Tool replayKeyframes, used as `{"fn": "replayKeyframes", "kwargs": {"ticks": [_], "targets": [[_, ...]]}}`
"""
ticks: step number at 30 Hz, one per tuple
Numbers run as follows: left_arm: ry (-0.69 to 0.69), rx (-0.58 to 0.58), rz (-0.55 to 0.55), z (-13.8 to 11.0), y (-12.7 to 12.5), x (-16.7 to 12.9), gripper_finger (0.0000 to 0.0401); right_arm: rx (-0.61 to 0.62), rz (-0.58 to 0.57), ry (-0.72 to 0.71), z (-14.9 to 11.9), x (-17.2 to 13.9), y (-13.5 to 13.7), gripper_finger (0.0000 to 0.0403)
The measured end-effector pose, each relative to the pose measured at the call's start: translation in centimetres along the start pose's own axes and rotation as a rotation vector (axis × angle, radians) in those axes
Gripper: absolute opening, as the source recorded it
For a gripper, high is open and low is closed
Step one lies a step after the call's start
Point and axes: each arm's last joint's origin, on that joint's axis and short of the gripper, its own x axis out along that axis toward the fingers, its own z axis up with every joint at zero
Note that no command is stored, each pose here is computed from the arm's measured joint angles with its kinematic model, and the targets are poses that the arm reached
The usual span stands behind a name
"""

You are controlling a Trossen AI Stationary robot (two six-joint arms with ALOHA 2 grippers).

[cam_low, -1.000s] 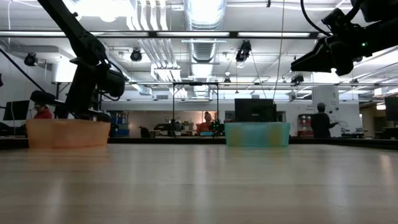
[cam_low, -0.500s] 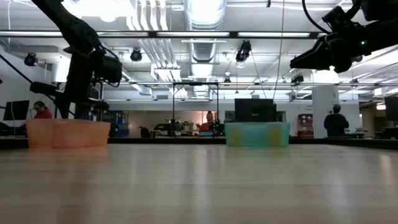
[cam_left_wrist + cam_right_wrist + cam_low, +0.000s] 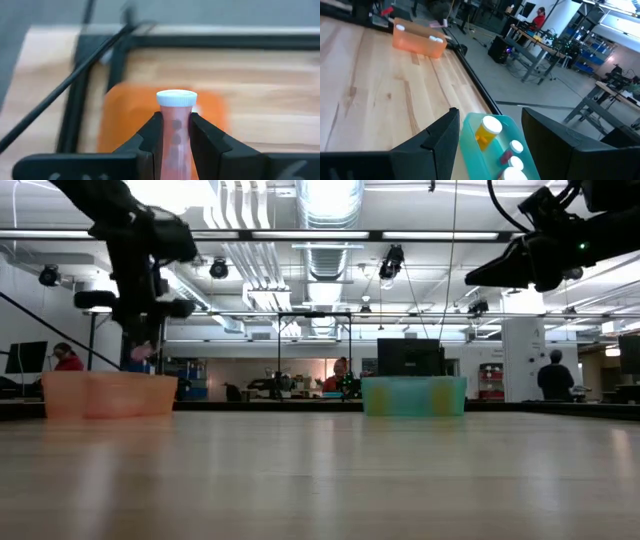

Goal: Pick and place medicine bottles into bin by pill shape (circle, oval)
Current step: Adjust the pink tablet bottle in the orange bin

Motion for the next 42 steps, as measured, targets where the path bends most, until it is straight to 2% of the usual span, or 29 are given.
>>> {"fn": "replayKeyframes", "kwargs": {"ticks": [7, 12, 16, 21, 25, 27, 32, 37, 42], "targets": [[-0.293, 0.245, -0.388, 0.5, -2.9, -4.5, 0.0059, 0.114, 0.015, -0.057, 0.5, 0.0, -0.1, 0.0203], [-0.548, 0.437, -0.750, 0.4, -6.2, -8.1, 0.0059, 0.212, 0.119, -0.165, 1.0, 0.6, 0.3, 0.0203], [-0.746, 0.560, -0.978, -0.5, -9.1, -10.3, 0.0059, 0.234, 0.157, -0.167, 0.7, 1.8, 0.9, 0.0203], [-0.895, 0.614, -1.173, -2.2, -12.7, -11.2, 0.0059, 0.234, 0.156, -0.173, 0.3, 3.2, 1.5, 0.0203], [-0.955, 0.637, -1.340, -3.8, -15.4, -10.6, 0.0059, 0.222, 0.156, -0.170, 0.1, 4.2, 1.9, 0.0203], [-0.971, 0.641, -1.394, -4.5, -16.5, -10.0, 0.0059, 0.218, 0.147, -0.197, 0.6, 4.7, 1.8, 0.0203], [-1.016, 0.612, -1.434, -5.6, -18.4, -8.4, 0.0059, 0.213, 0.155, -0.171, 0.7, 5.8, 2.1, 0.0203], [-1.050, 0.609, -1.497, -6.1, -19.1, -7.9, 0.0059, 0.211, 0.162, -0.150, 0.8, 6.8, 2.3, 0.0203], [-1.041, 0.626, -1.513, -6.4, -19.3, -7.6, 0.0059, 0.227, 0.151, -0.196, 1.8, 7.8, 2.2, 0.0203]]}}
